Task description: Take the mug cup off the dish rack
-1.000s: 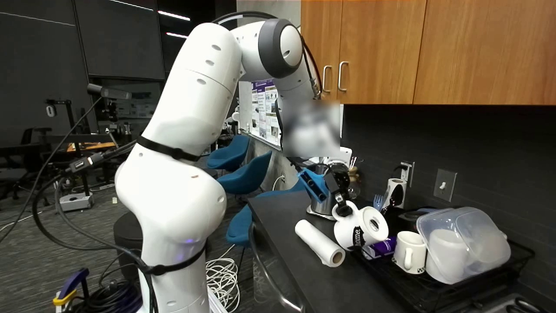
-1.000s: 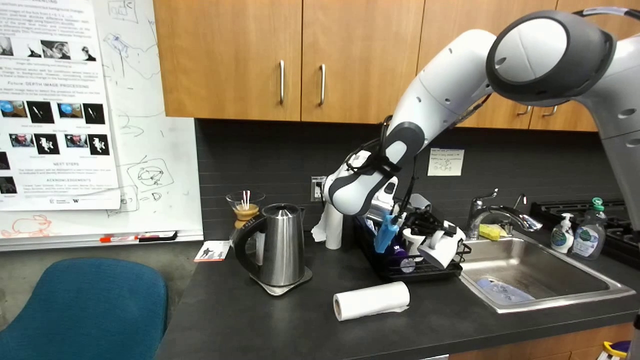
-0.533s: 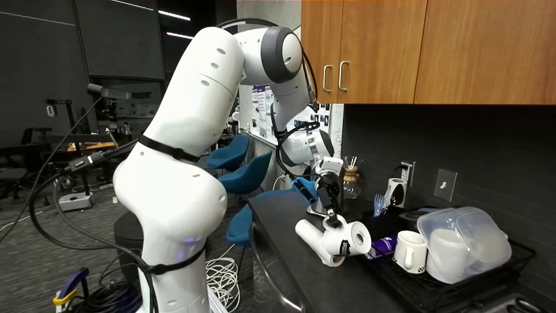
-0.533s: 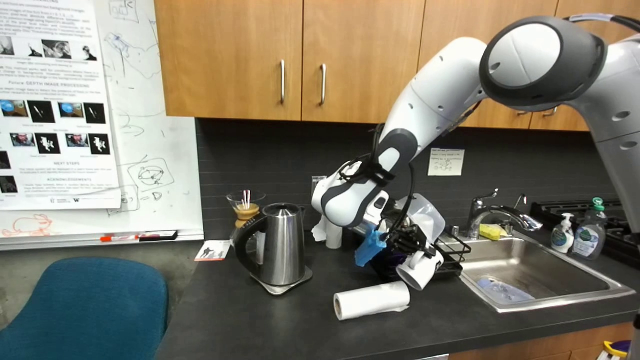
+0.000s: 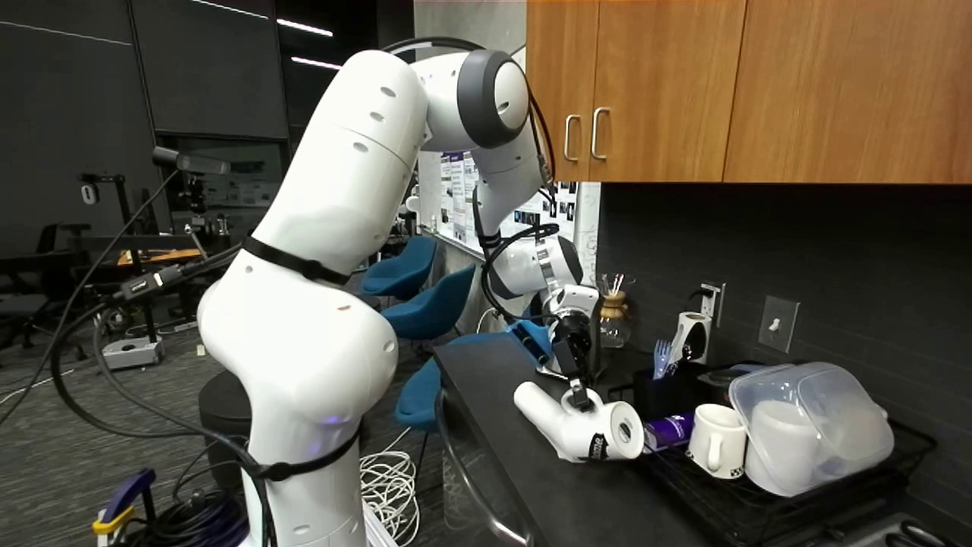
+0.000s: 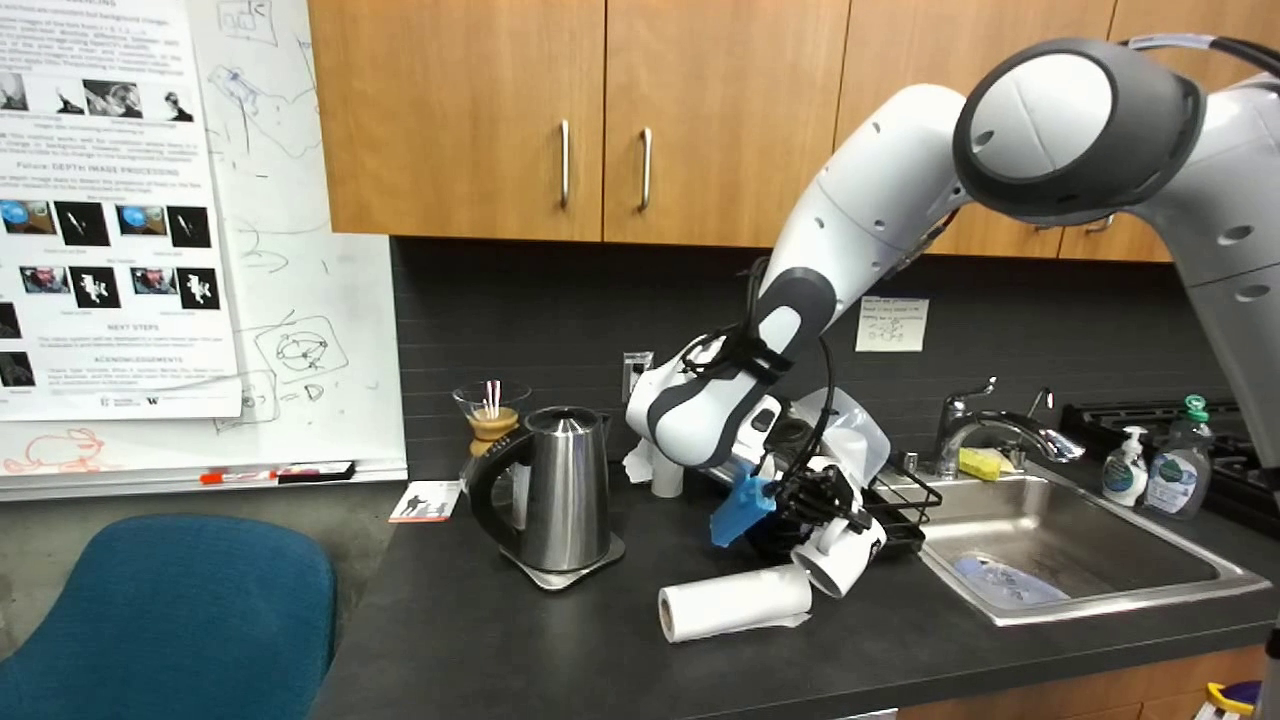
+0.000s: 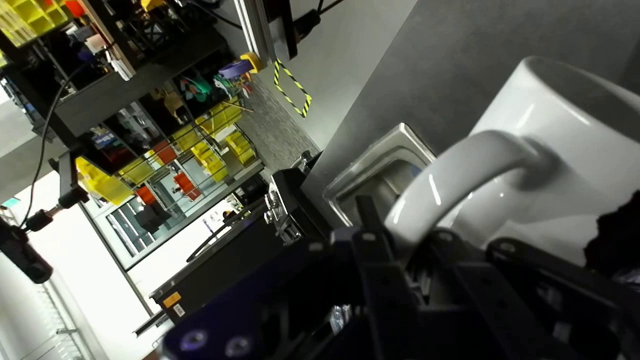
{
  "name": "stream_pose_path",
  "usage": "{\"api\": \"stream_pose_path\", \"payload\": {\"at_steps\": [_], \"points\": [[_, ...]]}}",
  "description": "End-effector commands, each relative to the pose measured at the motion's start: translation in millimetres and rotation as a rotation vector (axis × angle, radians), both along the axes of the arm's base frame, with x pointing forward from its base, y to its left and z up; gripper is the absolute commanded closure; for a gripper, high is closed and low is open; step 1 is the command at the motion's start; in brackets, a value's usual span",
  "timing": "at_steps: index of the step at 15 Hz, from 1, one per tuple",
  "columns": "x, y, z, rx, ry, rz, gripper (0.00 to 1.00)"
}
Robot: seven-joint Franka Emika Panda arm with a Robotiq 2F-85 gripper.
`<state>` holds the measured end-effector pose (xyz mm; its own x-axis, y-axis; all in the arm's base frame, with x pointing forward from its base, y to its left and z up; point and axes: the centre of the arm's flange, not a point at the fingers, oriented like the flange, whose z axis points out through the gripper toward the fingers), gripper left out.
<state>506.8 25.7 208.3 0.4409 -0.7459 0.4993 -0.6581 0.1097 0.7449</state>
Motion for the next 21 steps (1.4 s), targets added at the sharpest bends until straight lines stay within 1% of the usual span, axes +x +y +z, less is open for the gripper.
{"api": "stream_pose_path", "payload": {"at_steps": [1, 6, 10, 21], "points": [[7.9, -15.2, 3.2, 0.034, -0.034, 0.018, 0.96], [10.3, -29.7, -8.8, 0.099, -0.04, 0.029, 0.96], [7.6, -40.0, -14.8, 0.133, -0.017, 0.025, 0.96], [9.3, -63.5, -21.2, 0.186, 0.039, 0.038, 0.96]]}}
